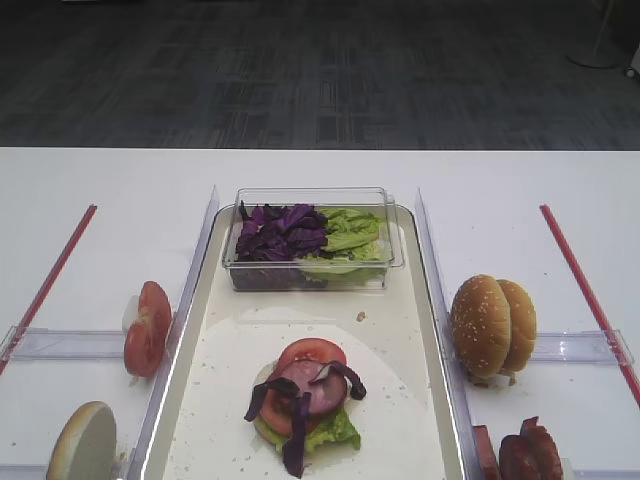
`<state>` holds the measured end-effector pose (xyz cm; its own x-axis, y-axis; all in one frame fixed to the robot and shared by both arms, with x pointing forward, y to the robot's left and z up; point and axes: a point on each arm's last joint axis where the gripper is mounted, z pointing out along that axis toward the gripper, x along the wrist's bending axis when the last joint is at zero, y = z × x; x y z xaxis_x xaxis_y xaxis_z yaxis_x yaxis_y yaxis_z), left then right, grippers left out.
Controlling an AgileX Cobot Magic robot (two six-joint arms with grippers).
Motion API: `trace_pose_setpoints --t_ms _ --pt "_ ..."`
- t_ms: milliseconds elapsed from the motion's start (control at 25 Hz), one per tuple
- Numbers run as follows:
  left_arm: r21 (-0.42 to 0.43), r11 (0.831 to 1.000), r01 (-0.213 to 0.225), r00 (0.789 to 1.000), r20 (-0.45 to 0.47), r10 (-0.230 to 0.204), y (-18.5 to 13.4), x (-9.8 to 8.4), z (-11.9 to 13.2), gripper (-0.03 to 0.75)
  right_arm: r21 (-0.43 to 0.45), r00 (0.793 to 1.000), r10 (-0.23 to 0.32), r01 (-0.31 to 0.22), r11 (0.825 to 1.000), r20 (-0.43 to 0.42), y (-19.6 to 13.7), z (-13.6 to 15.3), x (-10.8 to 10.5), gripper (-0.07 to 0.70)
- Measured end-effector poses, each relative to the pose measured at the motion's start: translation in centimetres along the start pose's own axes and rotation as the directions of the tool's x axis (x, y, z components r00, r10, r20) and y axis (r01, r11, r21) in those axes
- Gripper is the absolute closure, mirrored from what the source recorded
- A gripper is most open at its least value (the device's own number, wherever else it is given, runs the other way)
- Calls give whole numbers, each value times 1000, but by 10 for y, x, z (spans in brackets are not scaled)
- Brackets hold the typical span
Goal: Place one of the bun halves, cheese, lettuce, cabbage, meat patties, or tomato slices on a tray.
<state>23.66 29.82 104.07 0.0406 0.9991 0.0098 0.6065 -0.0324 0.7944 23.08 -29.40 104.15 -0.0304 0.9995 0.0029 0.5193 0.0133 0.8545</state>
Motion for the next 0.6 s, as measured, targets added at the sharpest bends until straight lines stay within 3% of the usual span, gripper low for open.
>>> trace_pose_setpoints --t_ms 600 --pt "0 1000 0 1000 0 0 0 0 0 286 0 1000 0 0 1000 0 0 0 0 -60"
